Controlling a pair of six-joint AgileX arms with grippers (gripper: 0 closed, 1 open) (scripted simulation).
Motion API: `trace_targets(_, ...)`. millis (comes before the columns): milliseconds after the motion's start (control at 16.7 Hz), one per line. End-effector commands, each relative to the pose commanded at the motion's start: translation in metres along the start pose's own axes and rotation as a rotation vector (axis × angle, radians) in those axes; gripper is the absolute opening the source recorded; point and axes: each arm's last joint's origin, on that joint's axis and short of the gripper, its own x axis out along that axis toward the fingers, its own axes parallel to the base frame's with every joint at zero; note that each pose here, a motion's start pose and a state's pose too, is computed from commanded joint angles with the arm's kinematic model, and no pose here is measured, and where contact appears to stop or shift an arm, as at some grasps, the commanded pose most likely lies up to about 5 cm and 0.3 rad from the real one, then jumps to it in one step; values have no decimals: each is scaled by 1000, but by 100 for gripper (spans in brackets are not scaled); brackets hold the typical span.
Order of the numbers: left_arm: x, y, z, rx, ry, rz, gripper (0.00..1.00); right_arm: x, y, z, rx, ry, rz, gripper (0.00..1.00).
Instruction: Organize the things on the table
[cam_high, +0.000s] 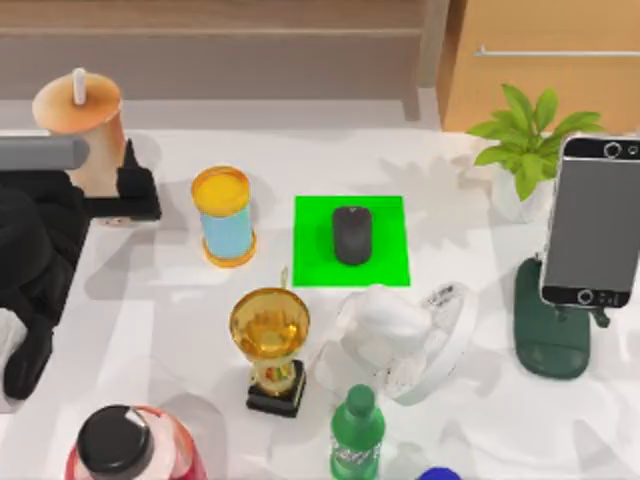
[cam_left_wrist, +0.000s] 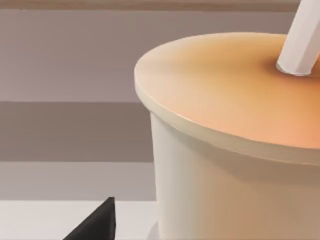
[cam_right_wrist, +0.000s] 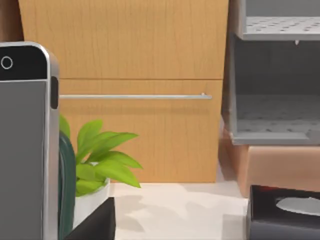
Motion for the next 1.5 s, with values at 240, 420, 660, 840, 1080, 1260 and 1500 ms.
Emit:
trace_targets(240, 8, 0, 0, 0, 0, 0, 100, 0, 0, 0, 0, 0, 0, 100)
trace_targets(420, 24, 0, 0, 0, -2, 0, 100, 0, 0, 0, 0, 0, 0, 100)
trace_targets(660, 30, 0, 0, 0, 0, 0, 100, 0, 0, 0, 0, 0, 0, 100)
trace_targets(840, 30, 0, 0, 0, 0, 0, 85, 0, 0, 0, 0, 0, 0, 100)
trace_targets(1080, 30, 0, 0, 0, 0, 0, 55, 0, 0, 0, 0, 0, 0, 100)
trace_targets(1260, 30, 0, 0, 0, 0, 0, 32, 0, 0, 0, 0, 0, 0, 100)
trace_targets(1500, 30, 0, 0, 0, 0, 0, 2, 0, 0, 0, 0, 0, 0, 100)
